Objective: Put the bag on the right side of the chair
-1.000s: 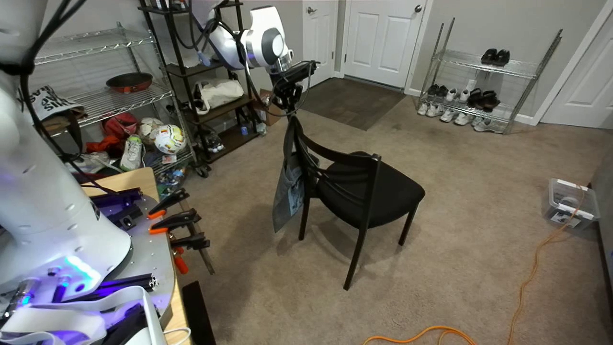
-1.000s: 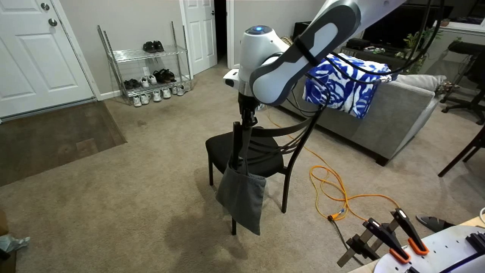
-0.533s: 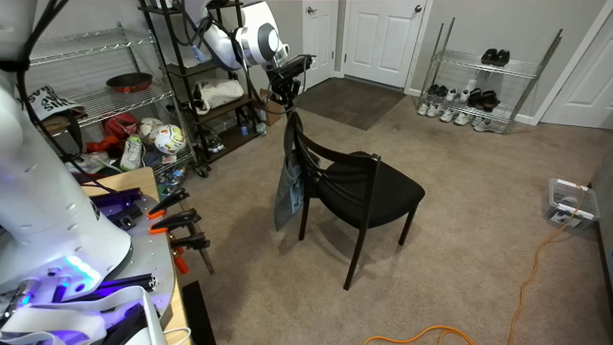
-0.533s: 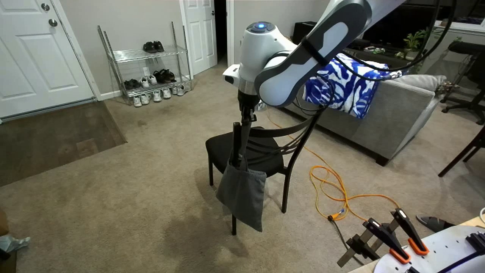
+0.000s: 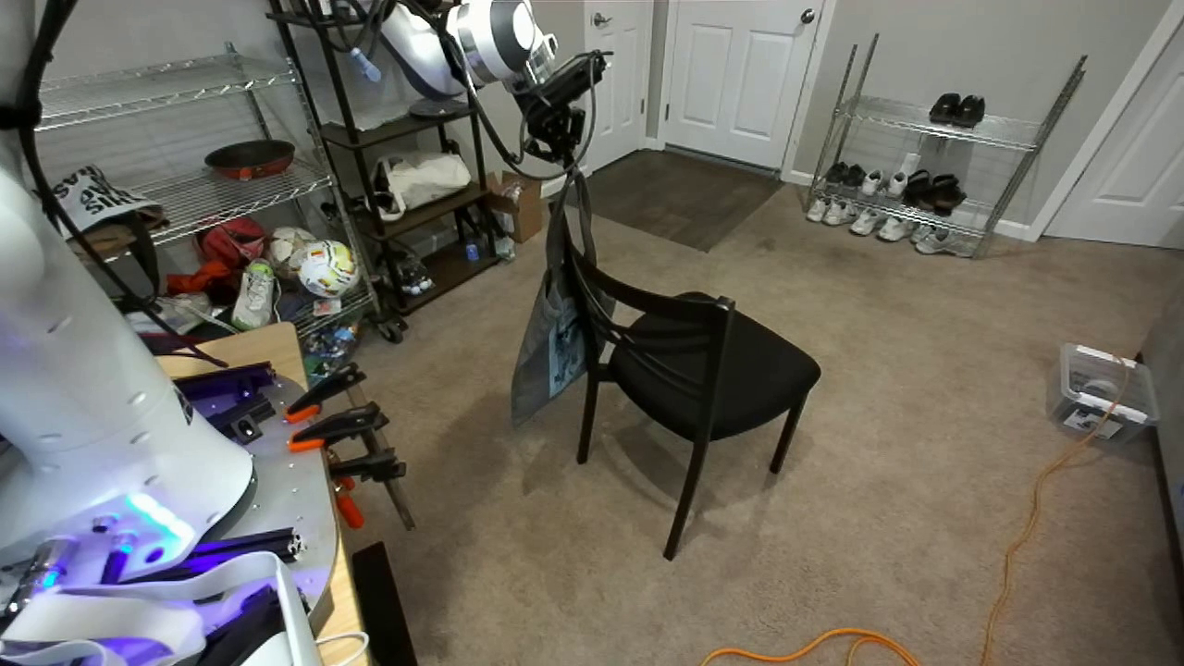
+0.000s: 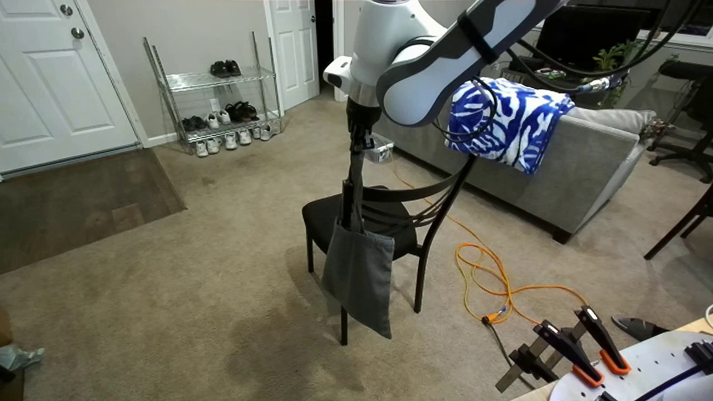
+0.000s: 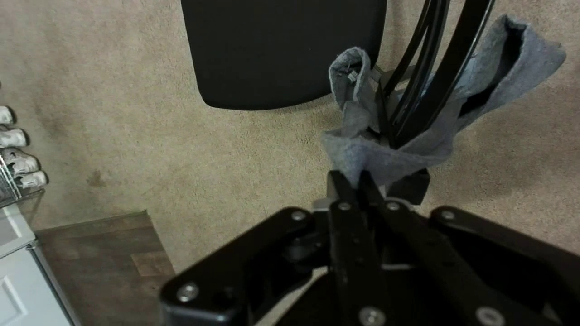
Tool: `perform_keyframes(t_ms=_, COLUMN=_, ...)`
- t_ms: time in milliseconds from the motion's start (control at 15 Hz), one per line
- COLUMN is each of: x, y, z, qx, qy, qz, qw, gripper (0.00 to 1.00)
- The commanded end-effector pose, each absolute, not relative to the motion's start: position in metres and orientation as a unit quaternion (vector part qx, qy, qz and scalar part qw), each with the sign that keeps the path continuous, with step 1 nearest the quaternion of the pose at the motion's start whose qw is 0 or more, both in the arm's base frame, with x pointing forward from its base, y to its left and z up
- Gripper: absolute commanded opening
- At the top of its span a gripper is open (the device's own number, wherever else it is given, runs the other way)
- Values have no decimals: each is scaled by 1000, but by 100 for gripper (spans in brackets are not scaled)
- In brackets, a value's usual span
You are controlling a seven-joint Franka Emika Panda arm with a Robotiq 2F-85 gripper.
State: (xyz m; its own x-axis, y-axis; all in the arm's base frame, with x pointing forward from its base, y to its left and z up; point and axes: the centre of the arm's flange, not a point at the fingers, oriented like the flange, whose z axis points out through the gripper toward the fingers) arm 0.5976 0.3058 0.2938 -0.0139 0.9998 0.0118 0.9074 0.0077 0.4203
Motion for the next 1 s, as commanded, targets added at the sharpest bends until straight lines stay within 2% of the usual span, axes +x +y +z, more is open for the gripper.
perform_keyframes(t_ms=0, x=590, y=303, z=306, qx=670, qy=708, qz=168, qw=145, gripper=2)
perform_keyframes(t_ms=933, x=565, y=372, z=343, qx=530, qy=824, qz=200, qw=29, gripper=2)
